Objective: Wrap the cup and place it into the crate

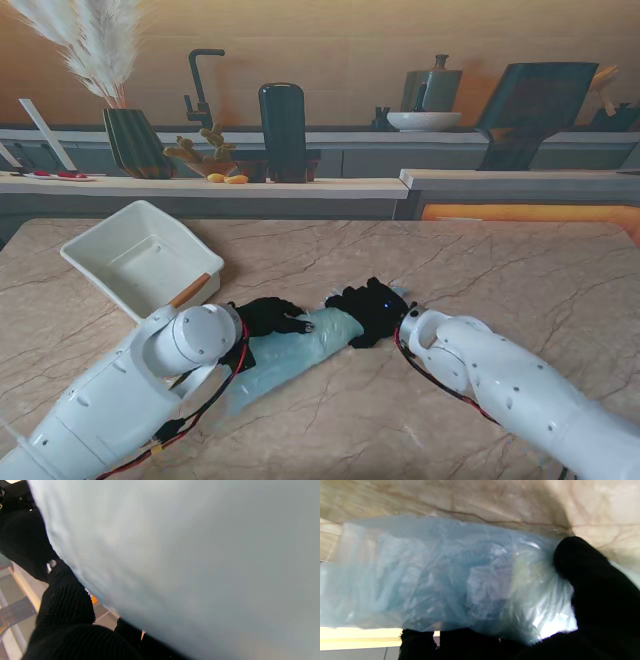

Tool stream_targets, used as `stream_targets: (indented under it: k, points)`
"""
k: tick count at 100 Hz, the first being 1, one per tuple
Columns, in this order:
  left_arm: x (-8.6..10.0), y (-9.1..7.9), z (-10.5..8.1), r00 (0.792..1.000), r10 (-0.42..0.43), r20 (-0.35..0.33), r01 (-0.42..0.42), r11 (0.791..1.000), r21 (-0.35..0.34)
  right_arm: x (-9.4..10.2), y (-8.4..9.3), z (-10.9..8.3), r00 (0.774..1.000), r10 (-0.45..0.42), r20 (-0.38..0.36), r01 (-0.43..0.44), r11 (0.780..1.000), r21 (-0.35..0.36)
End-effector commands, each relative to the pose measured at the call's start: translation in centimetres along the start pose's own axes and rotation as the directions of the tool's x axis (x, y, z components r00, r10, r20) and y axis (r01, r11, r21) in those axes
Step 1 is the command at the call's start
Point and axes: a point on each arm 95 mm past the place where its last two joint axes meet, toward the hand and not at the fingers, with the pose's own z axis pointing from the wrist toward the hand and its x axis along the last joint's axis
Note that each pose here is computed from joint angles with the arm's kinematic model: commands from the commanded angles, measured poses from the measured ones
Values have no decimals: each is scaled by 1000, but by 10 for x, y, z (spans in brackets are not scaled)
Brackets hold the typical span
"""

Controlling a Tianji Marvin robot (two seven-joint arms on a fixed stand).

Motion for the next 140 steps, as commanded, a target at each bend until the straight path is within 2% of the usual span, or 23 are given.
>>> stream_targets:
  k: [1,6,12,22,31,41,52,61,79,90,101,111,122,140]
  points:
    - [-15,25,-3,1000,-24,20,24,1000,-11,7,-20,-1,1000,10,2,-11,997,77]
    - [-11,23,-7,1000,-15,-7,15,999,43,7,-18,0,999,35,2,-35,994,104]
    - [-8,22,-13,999,35,-35,-30,993,117,6,-15,1,997,76,0,-75,986,150]
    - [-1,21,-24,988,140,-70,-119,963,242,8,-8,0,991,130,3,-127,962,243]
    - [7,23,-33,966,238,-105,-192,925,329,8,-3,-3,986,164,15,-160,931,329]
    - [16,29,-42,925,351,-143,-279,886,370,10,0,-6,977,208,42,-207,893,400]
    - [25,38,-49,871,456,-184,-369,854,368,11,2,-7,963,255,84,-264,848,460]
    - [33,50,-51,814,541,-208,-451,817,359,13,2,-7,949,290,122,-311,816,487]
    - [42,70,-46,679,701,-216,-607,703,370,14,2,-6,906,375,198,-421,741,523]
    - [41,75,-40,623,757,-197,-677,648,349,13,2,-6,876,422,231,-477,701,529]
    - [34,76,-31,580,801,-148,-737,594,322,11,3,-7,855,455,251,-514,668,539]
    - [27,77,-23,557,825,-91,-776,557,295,9,5,-8,838,480,260,-536,630,562]
    - [21,78,-12,545,837,-42,-801,535,268,7,8,-9,827,501,257,-541,583,605]
    - [10,80,5,522,853,-2,-835,511,203,6,9,-9,817,518,255,-546,551,631]
